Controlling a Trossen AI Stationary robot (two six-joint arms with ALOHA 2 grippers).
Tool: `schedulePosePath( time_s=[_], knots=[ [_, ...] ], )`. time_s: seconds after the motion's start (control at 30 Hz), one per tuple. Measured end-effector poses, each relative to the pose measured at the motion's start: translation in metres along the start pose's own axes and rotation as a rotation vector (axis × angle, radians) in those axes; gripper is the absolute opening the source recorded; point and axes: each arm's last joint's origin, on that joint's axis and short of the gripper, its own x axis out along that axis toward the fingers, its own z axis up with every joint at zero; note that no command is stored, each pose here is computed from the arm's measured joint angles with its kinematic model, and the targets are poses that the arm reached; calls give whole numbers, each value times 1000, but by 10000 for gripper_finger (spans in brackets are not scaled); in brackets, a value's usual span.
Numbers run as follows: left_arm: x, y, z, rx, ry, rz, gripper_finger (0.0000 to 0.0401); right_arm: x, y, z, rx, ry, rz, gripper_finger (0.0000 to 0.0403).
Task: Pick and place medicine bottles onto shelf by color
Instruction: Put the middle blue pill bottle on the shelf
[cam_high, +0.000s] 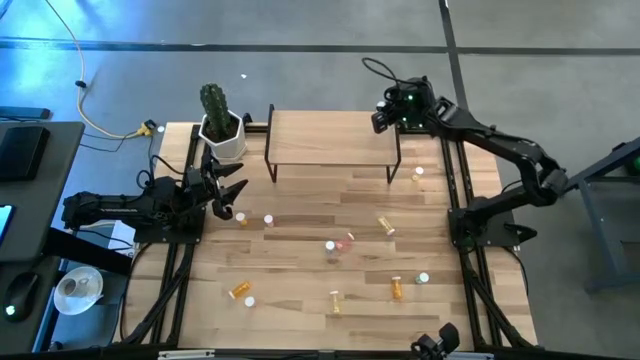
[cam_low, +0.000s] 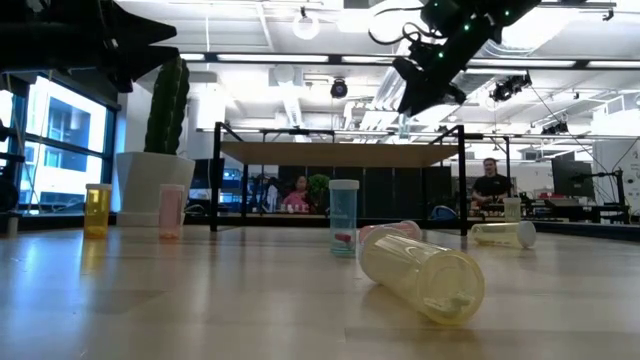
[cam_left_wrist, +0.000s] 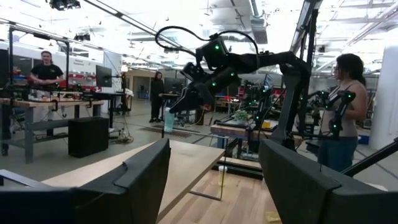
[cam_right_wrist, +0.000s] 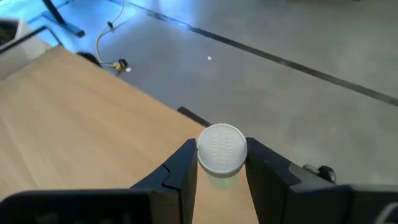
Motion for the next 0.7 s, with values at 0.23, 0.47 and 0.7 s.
schedulePosePath(
  time_s=[0.23, 0.47, 0.7],
  knots=[
    [0, 0, 0, -2, 0, 0, 239, 6, 2, -3, 15, 36, 16, 103],
    [0, 0, 0, -8, 0, 0, 239, 23, 3, -11, 7, 90, 5, 103],
    [0, 0, 0, -9, 0, 0, 239, 32, 3, -16, -2, 118, -9, 103]
  ],
)
